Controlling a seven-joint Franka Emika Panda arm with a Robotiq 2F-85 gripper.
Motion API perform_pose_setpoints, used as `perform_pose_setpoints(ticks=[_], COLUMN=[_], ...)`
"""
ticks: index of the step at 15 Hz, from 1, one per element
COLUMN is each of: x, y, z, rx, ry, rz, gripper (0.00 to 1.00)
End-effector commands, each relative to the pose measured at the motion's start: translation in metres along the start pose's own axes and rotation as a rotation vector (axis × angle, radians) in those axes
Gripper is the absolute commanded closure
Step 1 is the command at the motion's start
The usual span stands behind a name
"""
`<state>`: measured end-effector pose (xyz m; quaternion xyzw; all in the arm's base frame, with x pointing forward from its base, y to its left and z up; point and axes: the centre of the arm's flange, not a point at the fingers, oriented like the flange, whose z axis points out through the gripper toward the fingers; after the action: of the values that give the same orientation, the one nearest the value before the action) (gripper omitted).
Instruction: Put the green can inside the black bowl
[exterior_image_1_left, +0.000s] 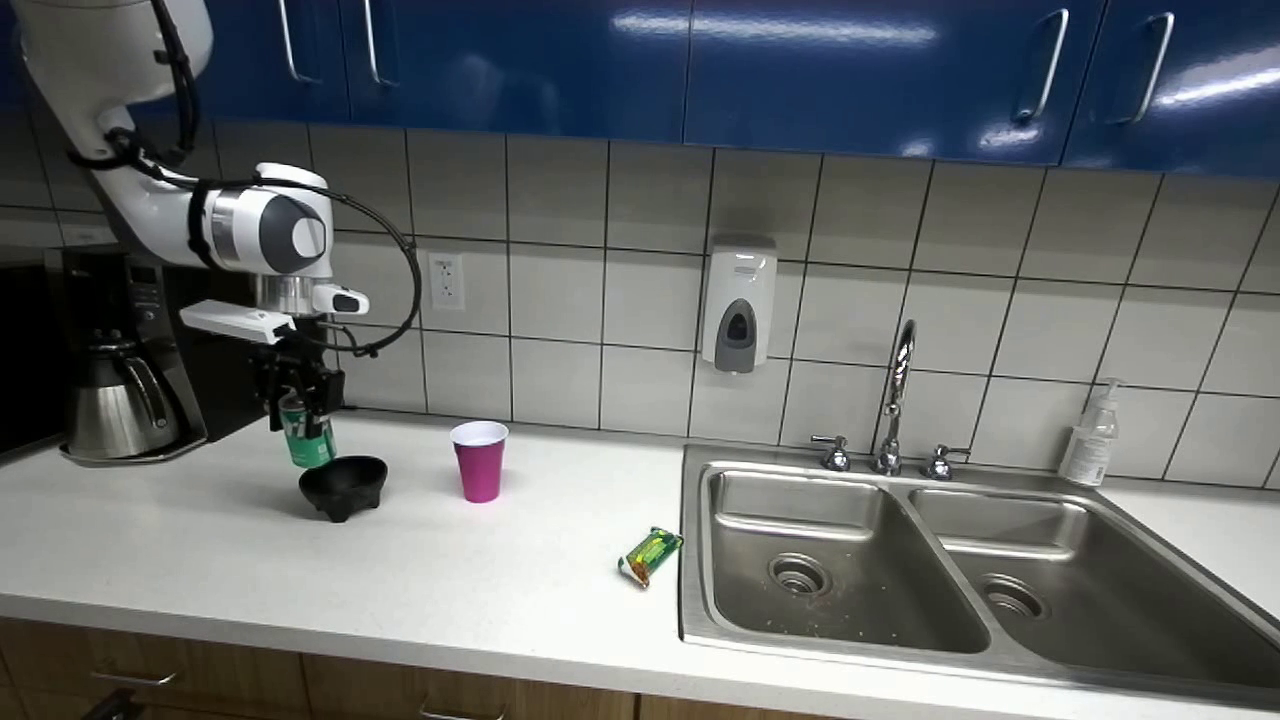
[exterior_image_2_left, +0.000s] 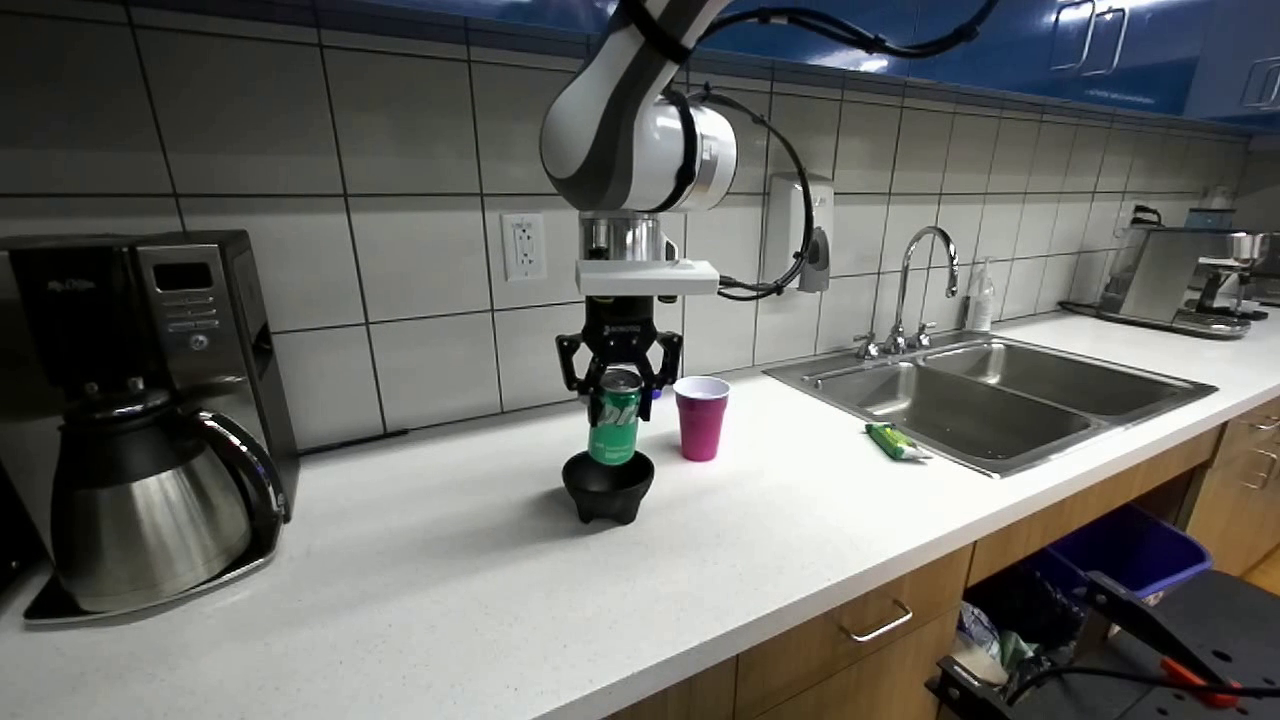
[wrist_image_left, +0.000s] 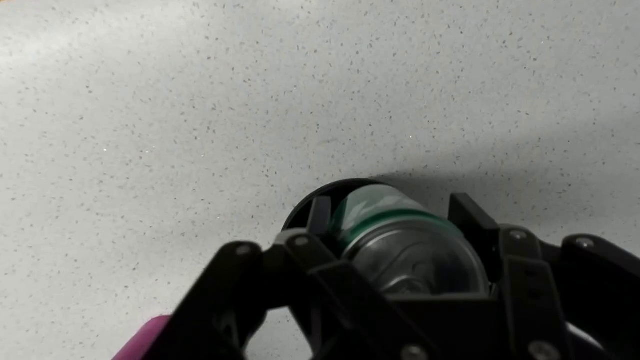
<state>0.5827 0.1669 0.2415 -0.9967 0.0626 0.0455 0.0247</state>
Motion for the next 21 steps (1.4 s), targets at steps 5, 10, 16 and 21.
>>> perform_pose_setpoints(ticks=[5, 10, 16, 21], x=[0.030, 0.041, 0.051, 0.054], y=[-0.011, -0.012, -0.010, -0.011], z=[0.009, 0.018, 0.027, 0.030], rx=[-0.029, -0.037, -0.047, -0.050], ry=[-0.035, -0.047, -0.066, -0.073], rz=[0.009, 0.021, 0.035, 0.036], gripper=[0.63, 0.63, 0.63, 0.63])
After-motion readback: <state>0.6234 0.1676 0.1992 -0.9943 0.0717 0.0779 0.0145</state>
